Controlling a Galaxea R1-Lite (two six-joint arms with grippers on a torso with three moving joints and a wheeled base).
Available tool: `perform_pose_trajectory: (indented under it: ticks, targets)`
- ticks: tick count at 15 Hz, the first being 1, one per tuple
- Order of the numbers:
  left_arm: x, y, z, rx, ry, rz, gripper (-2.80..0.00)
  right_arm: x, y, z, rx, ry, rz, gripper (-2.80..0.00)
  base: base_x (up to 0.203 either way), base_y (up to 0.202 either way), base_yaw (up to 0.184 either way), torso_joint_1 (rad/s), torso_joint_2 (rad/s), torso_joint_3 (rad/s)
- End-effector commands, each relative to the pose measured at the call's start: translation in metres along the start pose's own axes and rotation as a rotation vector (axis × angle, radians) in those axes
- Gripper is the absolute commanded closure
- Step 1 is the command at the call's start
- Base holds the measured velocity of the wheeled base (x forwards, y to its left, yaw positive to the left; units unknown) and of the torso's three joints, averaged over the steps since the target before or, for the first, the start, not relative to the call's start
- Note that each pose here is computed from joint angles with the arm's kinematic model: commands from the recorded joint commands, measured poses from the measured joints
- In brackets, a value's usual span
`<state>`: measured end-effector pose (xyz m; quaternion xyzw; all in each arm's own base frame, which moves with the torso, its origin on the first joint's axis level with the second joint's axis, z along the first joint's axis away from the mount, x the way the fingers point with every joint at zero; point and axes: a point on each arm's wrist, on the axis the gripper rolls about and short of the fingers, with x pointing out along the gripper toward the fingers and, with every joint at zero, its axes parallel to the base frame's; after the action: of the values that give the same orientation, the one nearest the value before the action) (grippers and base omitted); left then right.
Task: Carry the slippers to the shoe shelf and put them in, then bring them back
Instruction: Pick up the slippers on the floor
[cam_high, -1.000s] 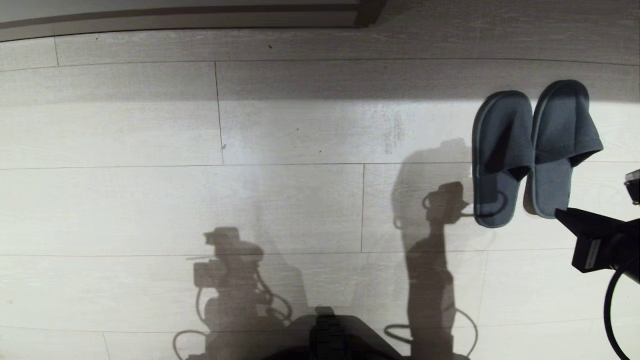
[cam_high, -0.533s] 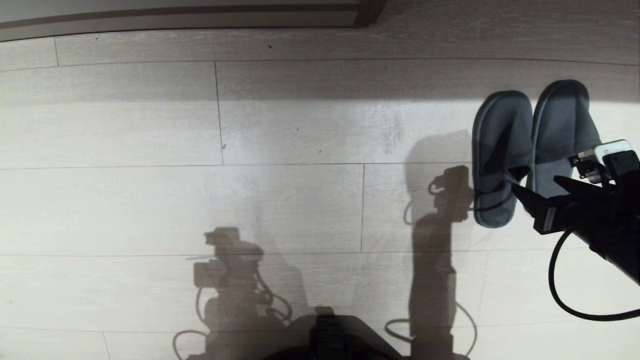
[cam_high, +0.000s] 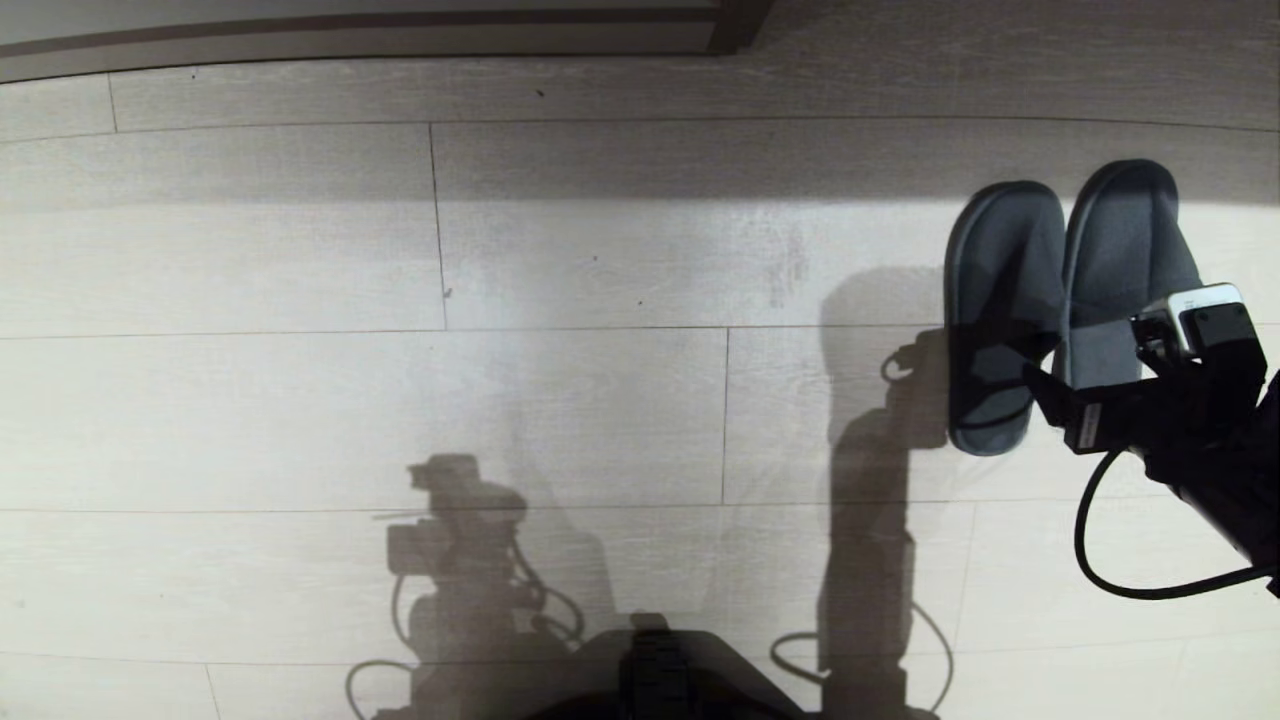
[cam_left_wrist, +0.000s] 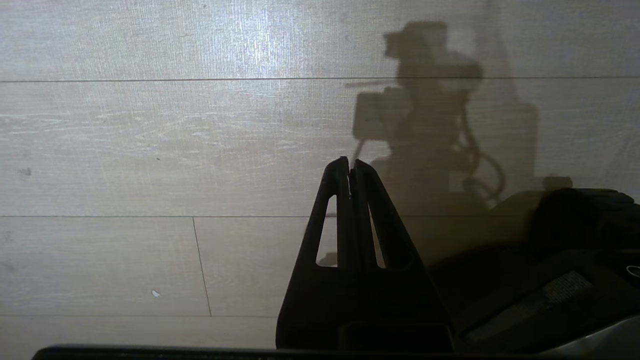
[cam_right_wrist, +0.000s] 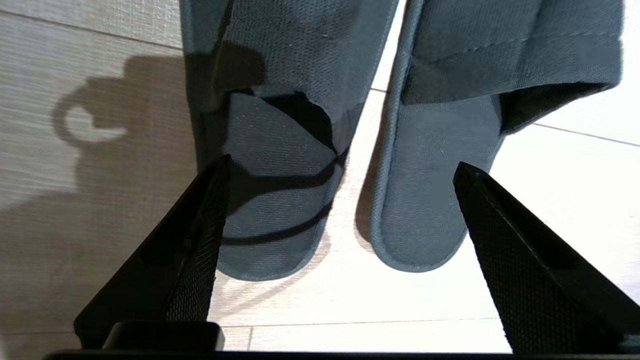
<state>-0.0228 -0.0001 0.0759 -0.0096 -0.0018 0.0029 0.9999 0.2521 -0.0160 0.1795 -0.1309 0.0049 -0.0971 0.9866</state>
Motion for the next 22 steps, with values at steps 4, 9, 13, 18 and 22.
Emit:
perform_pose_trajectory:
  ticks: [4,9,13,18,22]
  targets:
    - [0.000,0.000,0.000,-0.001,-0.001,0.000,0.00,0.012,-0.010,-0.005,0.075,0.006,-0.045,-2.80,0.000,0.000,0.000,0.000,0.00,0.000]
    - [0.000,0.000,0.000,-0.001,-0.001,0.000,0.00,0.024,-0.014,-0.010,0.106,-0.015,-0.071,-2.80,0.000,0.000,0.000,0.000,0.00,0.000]
    - [0.000,0.000,0.000,-0.001,0.000,0.000,0.00,0.037,-0.011,-0.017,0.119,-0.077,-0.085,-2.80,0.000,0.000,0.000,0.000,0.00,0.000]
    - [0.000,0.000,0.000,-0.001,0.000,0.000,0.00,0.041,-0.014,-0.019,0.146,-0.087,-0.102,-2.80,0.000,0.000,0.000,0.000,0.00,0.000]
    - [0.000,0.000,0.000,-0.001,-0.001,0.000,0.00,0.047,-0.023,-0.019,0.179,-0.139,-0.130,-2.80,0.000,0.000,0.000,0.000,0.00,0.000]
